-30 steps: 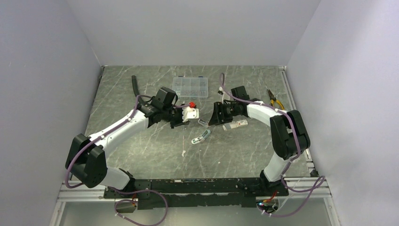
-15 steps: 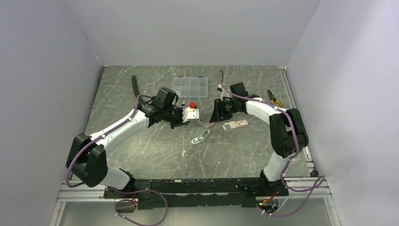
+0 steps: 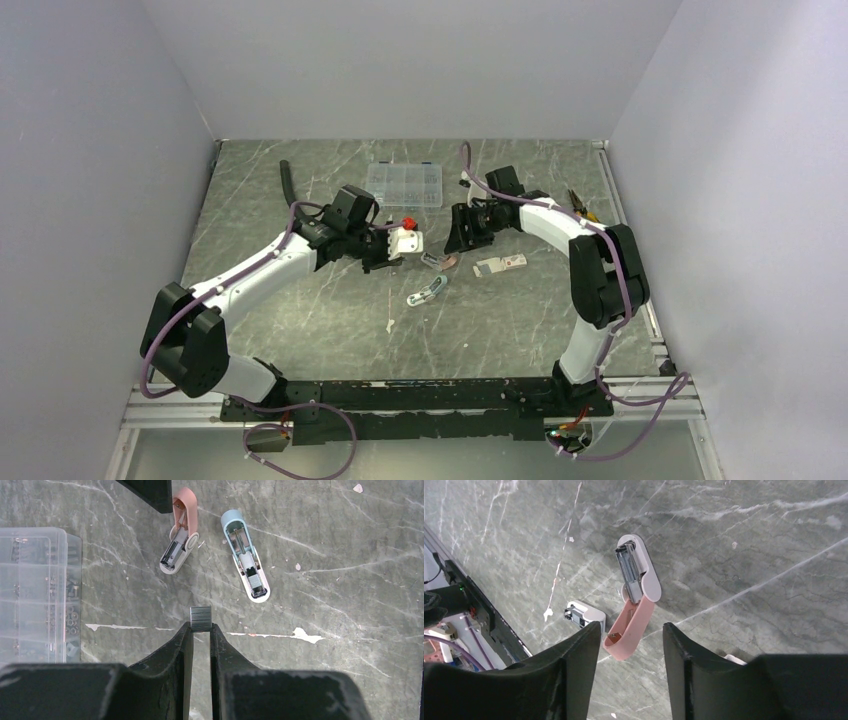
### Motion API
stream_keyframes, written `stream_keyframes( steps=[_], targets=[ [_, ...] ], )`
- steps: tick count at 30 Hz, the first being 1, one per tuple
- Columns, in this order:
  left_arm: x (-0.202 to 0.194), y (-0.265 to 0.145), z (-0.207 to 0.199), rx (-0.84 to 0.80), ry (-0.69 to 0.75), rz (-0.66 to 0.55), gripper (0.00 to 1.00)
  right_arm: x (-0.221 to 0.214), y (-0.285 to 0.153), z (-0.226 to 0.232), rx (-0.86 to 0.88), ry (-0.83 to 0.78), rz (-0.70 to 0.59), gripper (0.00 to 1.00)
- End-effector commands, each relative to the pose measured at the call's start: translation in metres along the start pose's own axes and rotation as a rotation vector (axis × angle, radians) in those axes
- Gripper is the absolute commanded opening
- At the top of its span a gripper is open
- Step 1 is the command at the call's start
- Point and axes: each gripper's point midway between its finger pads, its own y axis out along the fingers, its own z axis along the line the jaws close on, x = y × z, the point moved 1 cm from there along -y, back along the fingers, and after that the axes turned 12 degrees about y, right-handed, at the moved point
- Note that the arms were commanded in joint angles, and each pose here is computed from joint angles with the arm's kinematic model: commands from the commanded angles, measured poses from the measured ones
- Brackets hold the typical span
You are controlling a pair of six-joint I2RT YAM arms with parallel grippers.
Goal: Load the staples into the stapler
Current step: Move the stapler to the center of the board.
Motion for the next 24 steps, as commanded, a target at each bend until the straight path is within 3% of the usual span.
stream_keyframes(
  steps=[1,10,18,24],
  targets=[
    [0.008,-0.001,0.003,0.0,0.015,-0.034,0.17,0.0,-0.009,0.013,0.043,-0.014,-0.011,0.55],
    [0.006,0.001,0.003,-0.009,0.004,-0.034,0.17,-0.015,0.002,0.013,0.082,0.037,0.037,0.58],
    [0.004,0.004,0.002,-0.018,-0.001,-0.029,0.17,-0.013,0.006,0.014,0.091,0.063,0.047,0.48],
    [0.004,0.004,0.004,-0.015,0.0,-0.029,0.17,-0.016,0.009,0.011,0.071,0.07,0.058,0.48]
  ],
)
